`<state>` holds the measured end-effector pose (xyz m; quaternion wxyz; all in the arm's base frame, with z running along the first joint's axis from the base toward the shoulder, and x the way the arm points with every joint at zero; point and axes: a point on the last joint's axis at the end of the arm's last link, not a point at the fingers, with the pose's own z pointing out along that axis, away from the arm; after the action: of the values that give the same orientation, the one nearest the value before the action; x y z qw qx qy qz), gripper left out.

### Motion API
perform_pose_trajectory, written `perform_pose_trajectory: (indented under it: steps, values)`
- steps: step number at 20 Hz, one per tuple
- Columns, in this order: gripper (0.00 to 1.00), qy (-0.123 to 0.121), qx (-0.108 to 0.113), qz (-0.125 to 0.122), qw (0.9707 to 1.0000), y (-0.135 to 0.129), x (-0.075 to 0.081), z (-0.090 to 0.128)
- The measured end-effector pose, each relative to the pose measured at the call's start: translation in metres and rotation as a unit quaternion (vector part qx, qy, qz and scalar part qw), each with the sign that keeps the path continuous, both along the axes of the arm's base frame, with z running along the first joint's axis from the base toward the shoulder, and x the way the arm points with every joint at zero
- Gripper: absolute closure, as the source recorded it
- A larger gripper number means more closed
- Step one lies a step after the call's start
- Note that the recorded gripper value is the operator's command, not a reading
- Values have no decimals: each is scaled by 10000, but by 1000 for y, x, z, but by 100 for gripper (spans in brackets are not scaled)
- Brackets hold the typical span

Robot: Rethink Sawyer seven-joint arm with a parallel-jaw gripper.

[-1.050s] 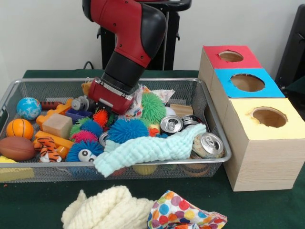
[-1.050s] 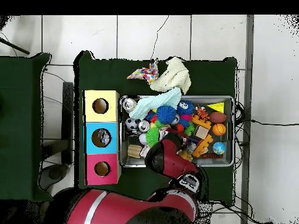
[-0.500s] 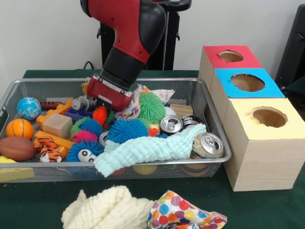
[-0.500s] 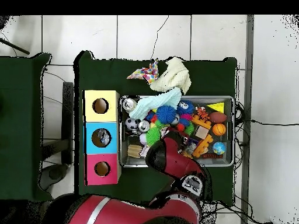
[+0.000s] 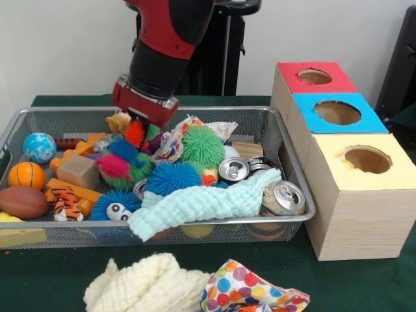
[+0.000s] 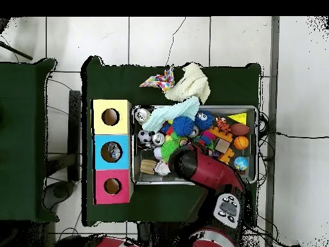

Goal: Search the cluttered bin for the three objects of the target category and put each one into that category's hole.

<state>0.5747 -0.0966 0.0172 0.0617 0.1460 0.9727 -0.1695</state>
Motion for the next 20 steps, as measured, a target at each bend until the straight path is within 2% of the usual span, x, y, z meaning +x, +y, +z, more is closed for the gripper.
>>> perform_pose_trajectory:
  steps: [1, 3, 7, 12, 15, 20]
  values:
    - [100, 70, 29, -2, 10000, -9, 5, 11]
    - [100, 74, 18, 9, 10000, -17, 9, 19]
    - [100, -120, -123, 94, 9998, -43, 24, 45]
    - [100, -247, -228, 167, 9993, -58, 36, 71]
    - [100, -211, -227, 180, 9994, -61, 43, 87]
    - [100, -10, -151, 146, 9998, -61, 52, 112]
